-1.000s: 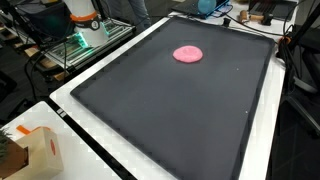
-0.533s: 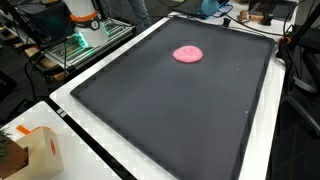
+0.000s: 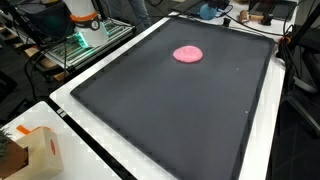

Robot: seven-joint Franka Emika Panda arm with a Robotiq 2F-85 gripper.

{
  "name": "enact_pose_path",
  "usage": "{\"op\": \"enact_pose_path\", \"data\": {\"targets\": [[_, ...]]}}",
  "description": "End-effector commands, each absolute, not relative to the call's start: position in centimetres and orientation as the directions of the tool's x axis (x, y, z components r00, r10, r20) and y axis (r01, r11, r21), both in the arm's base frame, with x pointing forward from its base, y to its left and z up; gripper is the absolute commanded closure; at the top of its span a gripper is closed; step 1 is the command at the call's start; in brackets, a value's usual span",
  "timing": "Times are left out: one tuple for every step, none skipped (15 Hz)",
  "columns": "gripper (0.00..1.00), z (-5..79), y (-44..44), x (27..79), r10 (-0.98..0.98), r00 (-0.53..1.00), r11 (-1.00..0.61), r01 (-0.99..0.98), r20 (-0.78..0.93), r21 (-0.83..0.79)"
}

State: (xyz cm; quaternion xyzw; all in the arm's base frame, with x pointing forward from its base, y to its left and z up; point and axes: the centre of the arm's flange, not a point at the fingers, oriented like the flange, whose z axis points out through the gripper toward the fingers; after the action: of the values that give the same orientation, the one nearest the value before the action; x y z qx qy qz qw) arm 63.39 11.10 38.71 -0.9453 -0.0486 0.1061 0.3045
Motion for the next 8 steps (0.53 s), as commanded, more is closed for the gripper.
{"op": "enact_pose_path", "data": {"targets": [[0.75, 37.5, 10.9, 62.4, 0.127, 0.977, -0.792, -0.004, -0.171, -0.610], [0.75, 37.2, 10.8, 62.3, 0.124, 0.977, -0.790, -0.009, -0.174, -0.614], [0.75, 37.0, 10.7, 62.3, 0.115, 0.979, -0.781, -0.018, -0.171, -0.624], [0.75, 36.8, 10.6, 62.4, 0.108, 0.979, -0.775, -0.026, -0.171, -0.632], [0.75, 36.6, 10.5, 62.4, 0.096, 0.981, -0.771, -0.034, -0.169, -0.636], [0.75, 36.4, 10.4, 62.3, 0.087, 0.982, -0.767, -0.043, -0.170, -0.640], [0.75, 36.2, 10.3, 62.3, 0.073, 0.983, -0.769, -0.052, -0.168, -0.637], [0.75, 36.0, 10.3, 62.1, 0.064, 0.984, -0.773, -0.057, -0.167, -0.632]]}}
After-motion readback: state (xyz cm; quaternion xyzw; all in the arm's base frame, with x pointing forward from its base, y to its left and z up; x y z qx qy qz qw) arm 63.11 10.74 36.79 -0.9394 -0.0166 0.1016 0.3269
